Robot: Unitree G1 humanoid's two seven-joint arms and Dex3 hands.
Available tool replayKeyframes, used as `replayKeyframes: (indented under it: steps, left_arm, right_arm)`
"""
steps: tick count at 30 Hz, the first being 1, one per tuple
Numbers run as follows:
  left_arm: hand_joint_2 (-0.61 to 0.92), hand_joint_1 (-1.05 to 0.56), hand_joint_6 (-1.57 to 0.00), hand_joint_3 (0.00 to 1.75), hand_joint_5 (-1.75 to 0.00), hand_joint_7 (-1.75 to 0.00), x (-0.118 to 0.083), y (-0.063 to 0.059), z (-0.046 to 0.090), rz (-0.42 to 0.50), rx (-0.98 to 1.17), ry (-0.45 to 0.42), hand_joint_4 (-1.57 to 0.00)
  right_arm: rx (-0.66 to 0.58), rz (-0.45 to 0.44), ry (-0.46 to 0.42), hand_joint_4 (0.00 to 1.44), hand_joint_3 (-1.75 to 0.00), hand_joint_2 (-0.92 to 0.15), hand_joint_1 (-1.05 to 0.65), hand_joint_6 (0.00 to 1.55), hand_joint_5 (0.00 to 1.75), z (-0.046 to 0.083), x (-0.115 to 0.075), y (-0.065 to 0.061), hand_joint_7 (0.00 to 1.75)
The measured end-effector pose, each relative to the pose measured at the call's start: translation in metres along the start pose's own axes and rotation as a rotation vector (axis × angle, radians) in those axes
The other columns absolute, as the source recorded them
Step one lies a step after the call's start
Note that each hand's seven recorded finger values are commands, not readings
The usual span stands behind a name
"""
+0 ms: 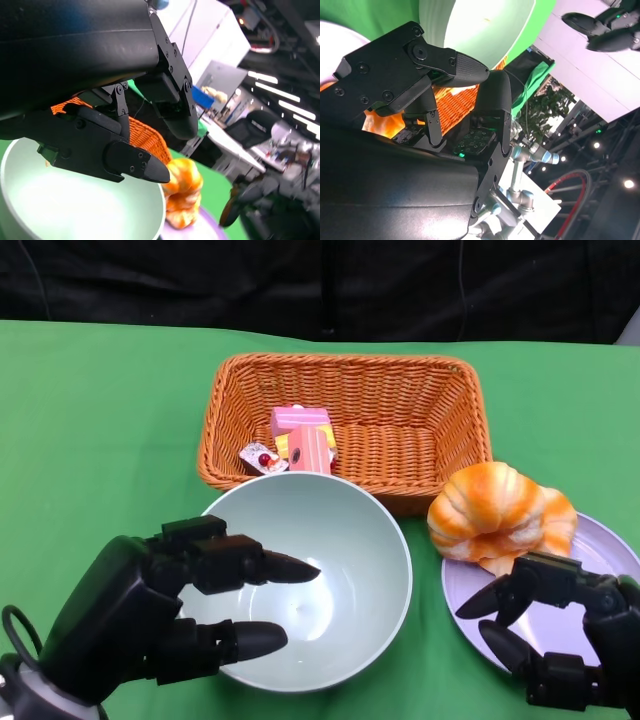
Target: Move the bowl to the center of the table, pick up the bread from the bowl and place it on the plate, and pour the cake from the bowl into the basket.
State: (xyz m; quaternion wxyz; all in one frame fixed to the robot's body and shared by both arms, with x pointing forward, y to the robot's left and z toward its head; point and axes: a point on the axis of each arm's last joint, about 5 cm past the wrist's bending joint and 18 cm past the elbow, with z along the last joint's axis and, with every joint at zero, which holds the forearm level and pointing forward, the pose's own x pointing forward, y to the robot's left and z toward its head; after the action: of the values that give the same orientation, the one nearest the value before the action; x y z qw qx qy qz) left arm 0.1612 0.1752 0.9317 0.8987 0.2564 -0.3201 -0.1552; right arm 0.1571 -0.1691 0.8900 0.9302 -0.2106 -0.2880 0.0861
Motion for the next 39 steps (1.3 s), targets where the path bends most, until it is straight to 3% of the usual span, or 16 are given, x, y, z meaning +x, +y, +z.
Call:
replayKeyframes:
  steps: [2, 5, 6, 7, 11, 19, 20, 22, 23, 31, 39]
  left_arm:
    - [0.85, -0.28, -0.64, 0.18, -1.36, -1.03, -0.001, -0.003, 0.001, 0.024, -0.029, 0.011, -0.66]
    - [0.43, -0.21, -0.67, 1.01, -1.48, -1.21, -0.005, -0.009, 0.003, 0.067, -0.084, 0.03, -0.71]
    - [0.38, -0.19, -0.69, 1.13, -1.51, -1.24, -0.006, -0.01, 0.003, 0.079, -0.1, 0.036, -0.72]
    - [0.29, -0.08, -0.75, 1.36, -1.56, -1.27, -0.007, -0.012, 0.004, 0.09, -0.112, 0.037, -0.78]
    - [0.19, 0.06, -0.88, 1.7, -1.69, -1.44, -0.007, -0.019, 0.006, 0.14, -0.159, 0.024, -0.92]
    - [0.2, 0.08, -0.93, 1.75, -1.74, -1.56, -0.006, -0.025, 0.006, 0.181, -0.173, 0.029, -1.0]
    - [0.2, 0.06, -0.94, 1.75, -1.74, -1.58, -0.006, -0.025, 0.006, 0.183, -0.176, 0.03, -1.02]
    - [0.2, 0.05, -0.93, 1.75, -1.75, -1.6, -0.007, -0.027, 0.005, 0.194, -0.199, 0.041, -1.03]
    - [0.2, 0.05, -0.93, 1.75, -1.75, -1.6, -0.008, -0.028, 0.005, 0.2, -0.218, 0.049, -1.02]
    - [0.21, 0.03, -0.88, 1.73, -1.75, -1.64, -0.022, -0.031, 0.001, 0.221, -0.317, 0.115, -1.0]
    - [0.25, 0.01, -0.87, 1.7, -1.75, -1.65, -0.029, -0.031, -0.005, 0.243, -0.314, 0.108, -1.0]
  right_arm:
    - [0.005, 0.001, 0.002, 0.71, -0.86, -0.61, -0.28, 0.77, 1.38, 0.0, -0.001, 0.001, 0.94]
    - [0.031, 0.013, 0.002, 0.71, -0.85, -0.61, -0.3, 0.77, 1.4, 0.002, -0.002, 0.004, 0.96]
    - [0.043, 0.016, 0.002, 0.71, -0.84, -0.61, -0.3, 0.77, 1.4, 0.003, -0.002, 0.005, 0.97]
    - [0.053, 0.019, 0.004, 0.72, -0.84, -0.61, -0.29, 0.78, 1.4, 0.004, -0.002, 0.005, 0.98]
    - [0.102, 0.033, -0.005, 0.75, -0.92, -0.57, -0.25, 0.82, 1.41, 0.006, 0.0, 0.009, 1.02]
    - [0.146, 0.039, -0.011, 0.78, -1.07, -0.48, -0.19, 0.86, 1.41, 0.008, 0.001, 0.014, 0.99]
    - [0.153, 0.035, -0.011, 0.84, -1.37, -0.36, -0.15, 0.88, 1.5, 0.008, 0.001, 0.015, 1.09]
    - [0.177, 0.023, -0.022, 0.88, -1.6, -0.26, -0.14, 0.89, 1.62, 0.009, 0.001, 0.016, 1.21]
    - [0.186, 0.021, -0.03, 0.88, -1.63, -0.25, -0.14, 0.89, 1.65, 0.009, 0.001, 0.017, 1.23]
    - [0.226, 0.009, -0.045, 0.86, -1.66, -0.23, -0.15, 0.86, 1.71, 0.004, -0.006, 0.025, 1.35]
    - [0.233, 0.008, -0.04, 0.84, -1.68, -0.22, -0.16, 0.85, 1.74, 0.001, -0.007, 0.028, 1.36]
